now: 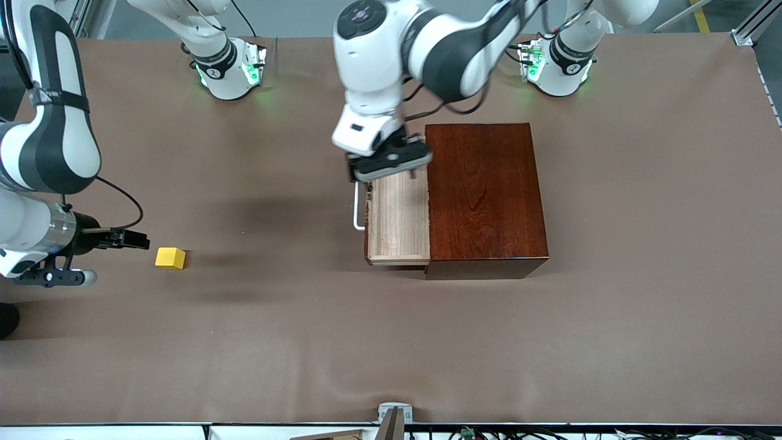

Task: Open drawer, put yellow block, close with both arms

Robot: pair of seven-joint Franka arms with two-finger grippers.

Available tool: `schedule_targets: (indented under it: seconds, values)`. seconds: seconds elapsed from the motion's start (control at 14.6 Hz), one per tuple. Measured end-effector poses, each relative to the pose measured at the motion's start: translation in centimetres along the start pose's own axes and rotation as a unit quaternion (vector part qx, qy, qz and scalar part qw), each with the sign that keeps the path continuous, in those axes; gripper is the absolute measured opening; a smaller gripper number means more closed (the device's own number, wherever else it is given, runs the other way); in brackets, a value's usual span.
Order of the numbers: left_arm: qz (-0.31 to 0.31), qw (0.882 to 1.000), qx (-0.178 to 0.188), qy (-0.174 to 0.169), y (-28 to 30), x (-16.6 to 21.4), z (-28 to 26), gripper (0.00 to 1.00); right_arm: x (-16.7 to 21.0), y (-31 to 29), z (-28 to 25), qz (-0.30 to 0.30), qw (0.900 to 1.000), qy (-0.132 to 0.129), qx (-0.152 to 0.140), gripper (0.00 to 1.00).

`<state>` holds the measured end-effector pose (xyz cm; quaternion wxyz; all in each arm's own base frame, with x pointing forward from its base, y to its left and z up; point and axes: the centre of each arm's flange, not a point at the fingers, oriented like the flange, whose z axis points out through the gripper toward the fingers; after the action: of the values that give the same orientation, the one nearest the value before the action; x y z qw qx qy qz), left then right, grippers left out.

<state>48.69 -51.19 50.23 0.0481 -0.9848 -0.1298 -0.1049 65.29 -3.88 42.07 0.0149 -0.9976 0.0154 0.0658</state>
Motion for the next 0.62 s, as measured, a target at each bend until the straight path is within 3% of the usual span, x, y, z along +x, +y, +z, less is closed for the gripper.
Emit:
schedule_targets:
  seconds: [0.14, 0.62]
  values:
    - [0.030, 0.999, 0.024, -0.003, -4.4, 4.1, -1.6, 1.00, 0.5, 0.2, 1.0, 0.001, 1.000, 0.000, 0.001, 1.00]
    - [0.081, 0.995, 0.042, -0.041, -19.0, 15.4, -1.6, 1.00, 2.4, 1.5, 6.1, 0.010, 1.000, 0.005, 0.001, 1.00]
